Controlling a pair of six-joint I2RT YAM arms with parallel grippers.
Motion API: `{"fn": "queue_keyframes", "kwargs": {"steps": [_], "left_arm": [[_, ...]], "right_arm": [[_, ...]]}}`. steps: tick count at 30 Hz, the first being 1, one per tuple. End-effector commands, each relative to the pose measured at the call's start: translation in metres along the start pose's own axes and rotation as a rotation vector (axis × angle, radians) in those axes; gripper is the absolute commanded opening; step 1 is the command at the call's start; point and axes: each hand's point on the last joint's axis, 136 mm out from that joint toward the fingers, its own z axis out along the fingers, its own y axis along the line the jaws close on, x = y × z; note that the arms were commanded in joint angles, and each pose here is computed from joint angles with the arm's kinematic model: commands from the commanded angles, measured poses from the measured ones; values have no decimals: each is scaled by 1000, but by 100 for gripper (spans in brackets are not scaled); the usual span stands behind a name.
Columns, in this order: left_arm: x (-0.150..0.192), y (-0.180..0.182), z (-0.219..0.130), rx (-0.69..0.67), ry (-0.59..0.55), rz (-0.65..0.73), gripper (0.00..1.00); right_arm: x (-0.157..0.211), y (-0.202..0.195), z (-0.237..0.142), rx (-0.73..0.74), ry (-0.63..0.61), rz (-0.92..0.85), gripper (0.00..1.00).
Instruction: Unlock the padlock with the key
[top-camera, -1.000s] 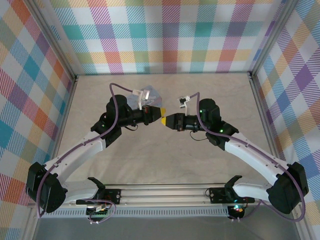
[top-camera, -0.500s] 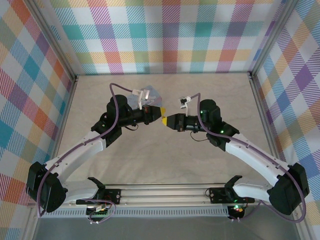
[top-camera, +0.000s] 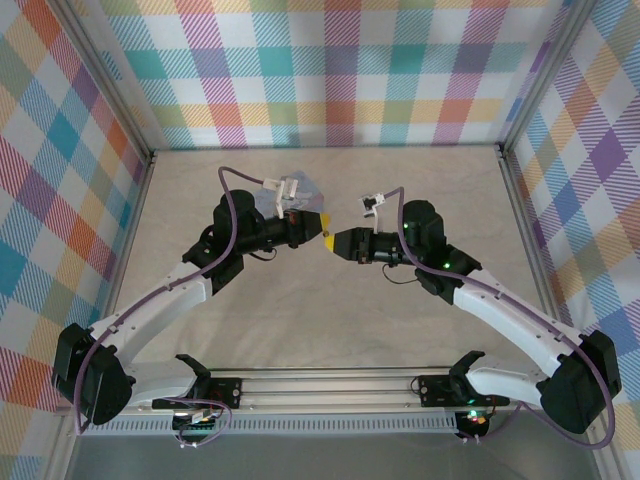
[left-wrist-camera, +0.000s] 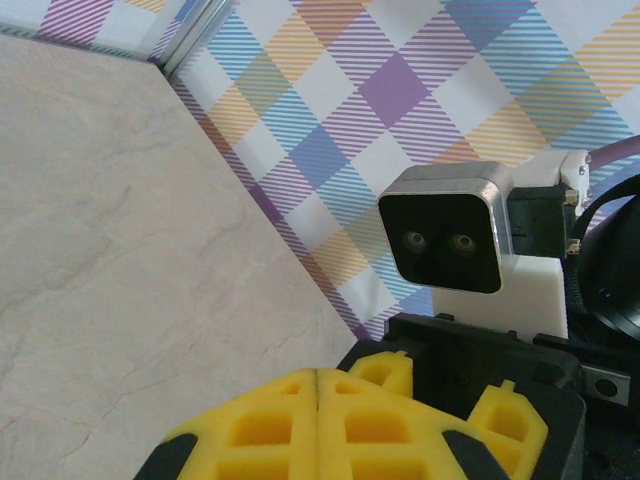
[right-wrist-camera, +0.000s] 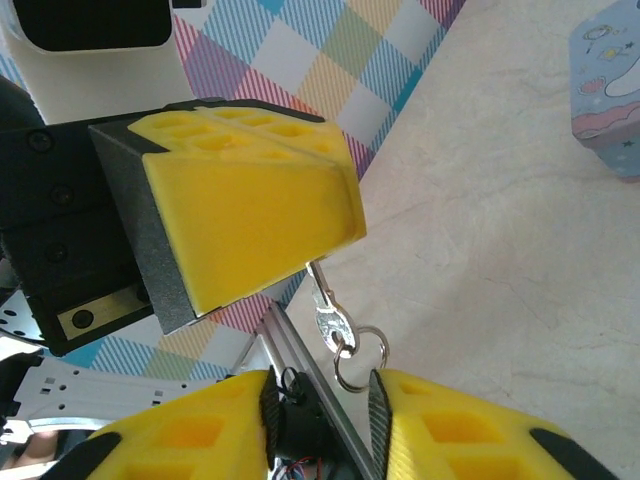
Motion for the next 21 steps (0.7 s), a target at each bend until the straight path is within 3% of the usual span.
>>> {"fn": "queue_keyframes", "kwargs": {"steps": [1,10,21], "left_arm": [[-1,-10,0,35,-12,12,0],[-1,-11,0,40,-11,14,0],[-1,-10,0,37,-13,11,0]], "right_arm": [[-5,0,0,7,-28,-16,38],[-15,5,8,-19,-37,-27,39],[-13,6,10,-39,-28,-21,30]]}}
